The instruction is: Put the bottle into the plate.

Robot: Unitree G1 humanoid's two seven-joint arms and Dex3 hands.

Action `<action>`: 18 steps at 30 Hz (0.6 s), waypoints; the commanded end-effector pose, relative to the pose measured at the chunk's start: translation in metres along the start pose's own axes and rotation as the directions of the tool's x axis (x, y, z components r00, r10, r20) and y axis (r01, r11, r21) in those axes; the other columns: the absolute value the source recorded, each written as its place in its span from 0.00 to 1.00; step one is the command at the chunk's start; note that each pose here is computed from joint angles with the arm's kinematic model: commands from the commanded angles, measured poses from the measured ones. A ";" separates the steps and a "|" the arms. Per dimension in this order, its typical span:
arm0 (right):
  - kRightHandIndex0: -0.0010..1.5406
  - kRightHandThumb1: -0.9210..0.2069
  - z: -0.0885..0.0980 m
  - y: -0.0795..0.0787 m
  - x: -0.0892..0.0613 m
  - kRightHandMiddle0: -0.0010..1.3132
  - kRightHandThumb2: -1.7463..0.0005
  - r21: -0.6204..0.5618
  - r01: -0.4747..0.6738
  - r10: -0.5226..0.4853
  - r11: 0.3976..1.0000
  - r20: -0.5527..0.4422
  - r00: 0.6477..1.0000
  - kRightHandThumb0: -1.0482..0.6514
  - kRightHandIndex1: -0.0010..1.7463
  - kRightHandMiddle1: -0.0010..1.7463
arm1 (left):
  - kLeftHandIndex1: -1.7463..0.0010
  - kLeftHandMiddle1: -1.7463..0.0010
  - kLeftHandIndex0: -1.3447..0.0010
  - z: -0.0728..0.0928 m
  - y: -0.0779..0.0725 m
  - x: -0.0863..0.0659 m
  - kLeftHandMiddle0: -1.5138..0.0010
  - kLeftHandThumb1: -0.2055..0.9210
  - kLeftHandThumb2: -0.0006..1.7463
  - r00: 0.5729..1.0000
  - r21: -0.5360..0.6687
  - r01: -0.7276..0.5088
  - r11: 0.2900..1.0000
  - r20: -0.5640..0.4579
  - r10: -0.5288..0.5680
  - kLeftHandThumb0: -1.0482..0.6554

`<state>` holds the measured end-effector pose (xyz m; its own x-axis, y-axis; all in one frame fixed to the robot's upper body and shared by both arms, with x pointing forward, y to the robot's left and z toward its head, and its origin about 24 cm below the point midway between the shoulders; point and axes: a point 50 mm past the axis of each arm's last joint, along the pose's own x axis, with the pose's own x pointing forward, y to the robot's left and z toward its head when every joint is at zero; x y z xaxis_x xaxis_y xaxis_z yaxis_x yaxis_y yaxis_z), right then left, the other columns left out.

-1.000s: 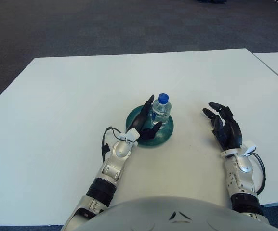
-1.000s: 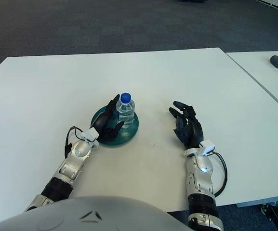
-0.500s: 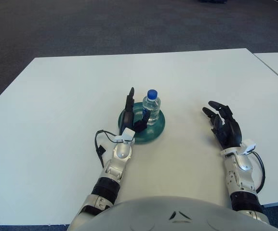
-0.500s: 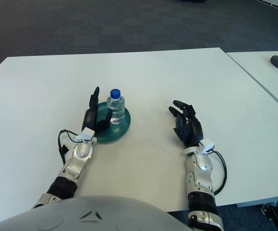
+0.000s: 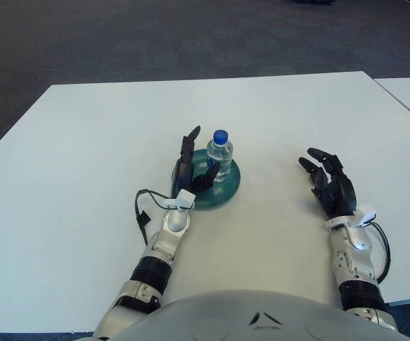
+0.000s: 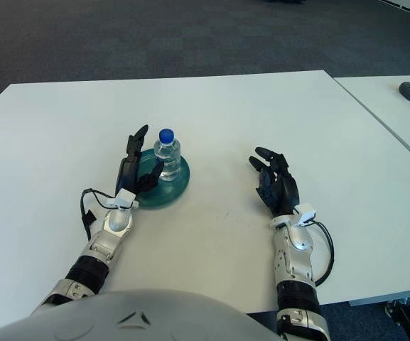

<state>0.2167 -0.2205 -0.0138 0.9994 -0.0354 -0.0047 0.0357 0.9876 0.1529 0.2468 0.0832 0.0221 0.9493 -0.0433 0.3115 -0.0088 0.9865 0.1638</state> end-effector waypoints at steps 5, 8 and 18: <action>0.26 0.00 -0.056 0.001 -0.038 0.06 0.66 0.066 0.068 -0.046 0.996 -0.287 0.957 0.22 0.34 0.56 | 0.54 0.97 1.00 0.008 0.009 0.009 0.77 1.00 0.32 0.996 -0.083 -0.075 0.994 0.040 0.079 0.00; 0.26 0.00 -0.056 0.001 -0.038 0.06 0.66 0.066 0.068 -0.046 0.996 -0.287 0.957 0.22 0.34 0.56 | 0.48 0.95 0.96 0.008 0.013 0.008 0.70 1.00 0.34 0.993 -0.090 -0.104 0.991 0.053 0.109 0.01; 0.26 0.00 -0.057 0.002 -0.037 0.06 0.66 0.067 0.067 -0.046 0.995 -0.288 0.956 0.22 0.34 0.56 | 0.38 0.61 0.82 0.016 0.012 0.007 0.70 1.00 0.35 0.988 -0.042 -0.096 0.994 0.117 0.101 0.07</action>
<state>0.2184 -0.2204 -0.0140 0.9994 -0.0360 -0.0008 0.0357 0.9876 0.1530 0.2479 0.0930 0.0344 0.9195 0.0477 0.3902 -0.0844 0.9934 0.0774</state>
